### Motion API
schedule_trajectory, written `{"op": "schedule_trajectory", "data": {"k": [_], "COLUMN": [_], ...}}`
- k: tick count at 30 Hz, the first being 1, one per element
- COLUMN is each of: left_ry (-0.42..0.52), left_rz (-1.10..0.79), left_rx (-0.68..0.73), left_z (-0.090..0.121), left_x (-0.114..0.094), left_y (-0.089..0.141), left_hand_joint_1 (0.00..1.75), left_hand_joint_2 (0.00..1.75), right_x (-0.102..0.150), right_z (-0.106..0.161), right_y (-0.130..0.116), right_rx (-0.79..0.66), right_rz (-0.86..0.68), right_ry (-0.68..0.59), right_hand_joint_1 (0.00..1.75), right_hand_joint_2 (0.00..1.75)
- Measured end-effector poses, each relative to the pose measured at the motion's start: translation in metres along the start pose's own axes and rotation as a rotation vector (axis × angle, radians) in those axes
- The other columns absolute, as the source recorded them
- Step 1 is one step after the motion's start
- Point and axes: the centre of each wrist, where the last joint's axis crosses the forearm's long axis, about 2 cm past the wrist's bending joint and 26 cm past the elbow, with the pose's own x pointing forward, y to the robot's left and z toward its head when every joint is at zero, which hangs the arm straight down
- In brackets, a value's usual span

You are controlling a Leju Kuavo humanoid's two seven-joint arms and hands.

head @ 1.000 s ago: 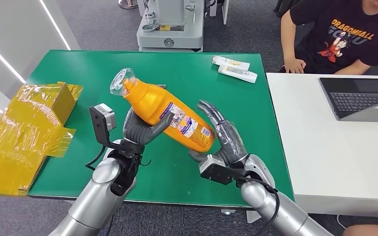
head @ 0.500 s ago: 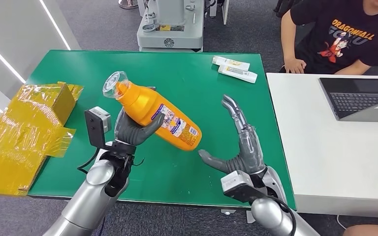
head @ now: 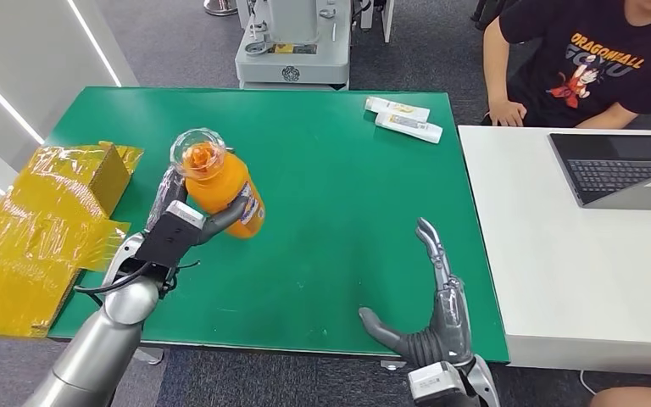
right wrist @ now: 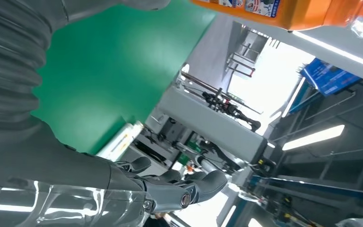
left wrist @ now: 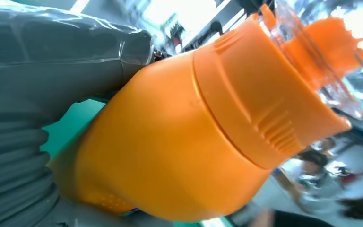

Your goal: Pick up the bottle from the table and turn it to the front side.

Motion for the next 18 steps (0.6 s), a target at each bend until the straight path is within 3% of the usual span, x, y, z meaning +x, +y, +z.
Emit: {"op": "schedule_trajectory", "data": {"k": [13,18], "left_ry": [0.031,0.089], "left_rz": [-0.755,-0.819], "left_rx": [0.032,-0.025], "left_z": [-0.013,-0.004], "left_x": [-0.021,-0.035], "left_y": [0.109,0.128], "left_hand_joint_1": [1.75,1.75], "left_hand_joint_2": [1.75,1.75], "right_x": [0.034,0.039], "right_z": [0.008,0.005], "right_y": [0.014,0.016], "right_rx": [0.020,0.024], "right_rz": [-0.092,-0.115], "right_ry": [0.047,0.044], "right_hand_joint_1": [0.00,0.00], "right_hand_joint_2": [1.75,1.75]}}
